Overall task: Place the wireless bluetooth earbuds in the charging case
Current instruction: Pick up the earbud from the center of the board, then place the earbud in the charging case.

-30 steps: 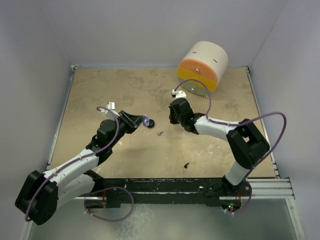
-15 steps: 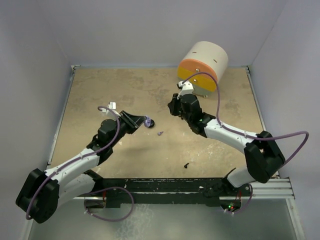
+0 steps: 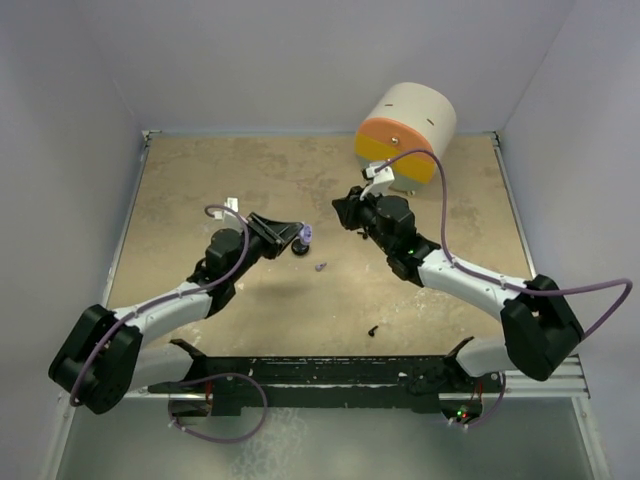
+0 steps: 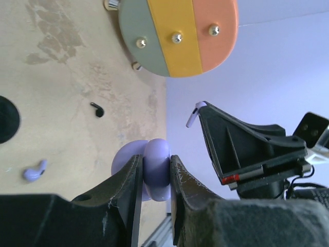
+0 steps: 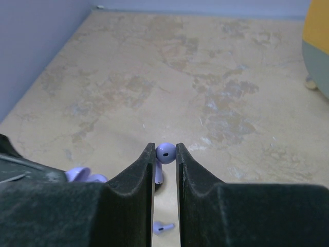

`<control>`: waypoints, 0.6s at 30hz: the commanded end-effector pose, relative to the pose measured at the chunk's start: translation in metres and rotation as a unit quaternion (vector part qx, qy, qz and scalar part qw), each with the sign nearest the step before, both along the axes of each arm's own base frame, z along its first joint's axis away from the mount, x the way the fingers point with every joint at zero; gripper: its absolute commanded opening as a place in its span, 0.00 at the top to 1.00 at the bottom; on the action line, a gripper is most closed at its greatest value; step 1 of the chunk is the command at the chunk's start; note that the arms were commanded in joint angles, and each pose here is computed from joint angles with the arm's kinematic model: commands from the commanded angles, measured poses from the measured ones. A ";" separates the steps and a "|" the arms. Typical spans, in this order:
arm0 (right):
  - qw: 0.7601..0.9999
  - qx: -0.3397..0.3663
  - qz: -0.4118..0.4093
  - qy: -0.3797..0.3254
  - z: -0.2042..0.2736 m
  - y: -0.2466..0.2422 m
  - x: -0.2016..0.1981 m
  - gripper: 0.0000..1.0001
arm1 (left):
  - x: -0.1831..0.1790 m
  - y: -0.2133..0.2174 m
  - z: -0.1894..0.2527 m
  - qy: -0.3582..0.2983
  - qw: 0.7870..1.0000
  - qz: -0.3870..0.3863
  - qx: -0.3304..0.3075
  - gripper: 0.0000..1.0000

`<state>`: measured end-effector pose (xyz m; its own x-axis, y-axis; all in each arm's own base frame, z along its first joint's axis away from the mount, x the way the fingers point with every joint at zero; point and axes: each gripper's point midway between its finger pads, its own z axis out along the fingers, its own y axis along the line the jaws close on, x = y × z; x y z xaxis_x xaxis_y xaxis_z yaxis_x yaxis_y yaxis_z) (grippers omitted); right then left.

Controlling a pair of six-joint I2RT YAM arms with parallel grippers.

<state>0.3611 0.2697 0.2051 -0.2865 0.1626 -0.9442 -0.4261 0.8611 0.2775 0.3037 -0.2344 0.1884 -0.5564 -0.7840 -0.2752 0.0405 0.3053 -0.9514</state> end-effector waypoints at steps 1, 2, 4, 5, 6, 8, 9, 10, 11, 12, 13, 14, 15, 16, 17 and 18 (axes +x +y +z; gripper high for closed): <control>0.993 0.053 0.024 -0.098 0.064 0.008 -0.001 1.00 | 0.012 -0.014 0.060 -0.048 0.992 -0.018 -0.113 1.00; 0.993 0.056 0.027 -0.103 0.068 0.009 -0.002 1.00 | 0.012 -0.017 0.059 -0.046 0.992 -0.023 -0.119 1.00; 0.992 0.059 0.033 -0.106 0.070 0.010 -0.003 1.00 | 0.013 -0.018 0.060 -0.047 0.991 -0.023 -0.124 1.00; 0.992 0.061 0.035 -0.109 0.071 0.010 -0.005 1.00 | 0.013 -0.017 0.059 -0.045 0.991 -0.023 -0.123 1.00; 0.991 0.061 0.036 -0.109 0.071 0.010 -0.006 1.00 | 0.013 -0.017 0.060 -0.045 0.991 -0.022 -0.123 1.00; 0.991 0.064 0.041 -0.112 0.071 0.010 -0.009 1.00 | 0.012 -0.016 0.060 -0.044 0.991 -0.019 -0.121 1.00; 0.989 0.069 0.046 -0.123 0.075 0.010 -0.011 1.00 | 0.012 -0.015 0.061 -0.043 0.991 -0.017 -0.123 1.00; 0.988 0.071 0.050 -0.129 0.075 0.009 -0.014 1.00 | 0.012 -0.015 0.062 -0.044 0.991 -0.018 -0.125 1.00; 0.986 0.077 0.057 -0.138 0.077 0.009 -0.018 1.00 | 0.012 -0.015 0.065 -0.045 0.990 -0.019 -0.130 1.00; 0.984 0.082 0.059 -0.146 0.078 0.008 -0.020 1.00 | 0.013 -0.016 0.067 -0.046 0.990 -0.020 -0.136 1.00; 0.982 0.089 0.061 -0.153 0.079 0.008 -0.022 1.00 | 0.013 -0.017 0.069 -0.047 0.989 -0.022 -0.141 1.00; 0.981 0.093 0.064 -0.160 0.079 0.008 -0.024 1.00 | 0.015 -0.018 0.071 -0.046 0.988 -0.023 -0.147 1.00; 0.979 0.097 0.066 -0.169 0.081 0.007 -0.026 1.00 | 0.016 -0.019 0.073 -0.047 0.987 -0.025 -0.153 1.00; 0.977 0.100 0.068 -0.176 0.082 0.007 -0.027 1.00 | 0.017 -0.021 0.075 -0.047 0.986 -0.026 -0.159 1.00; 0.975 0.102 0.073 -0.185 0.084 0.008 -0.029 1.00 | 0.018 -0.022 0.077 -0.047 0.984 -0.028 -0.167 1.00; 0.972 0.105 0.078 -0.194 0.086 0.009 -0.031 1.00 | 0.020 -0.023 0.079 -0.048 0.983 -0.028 -0.173 1.00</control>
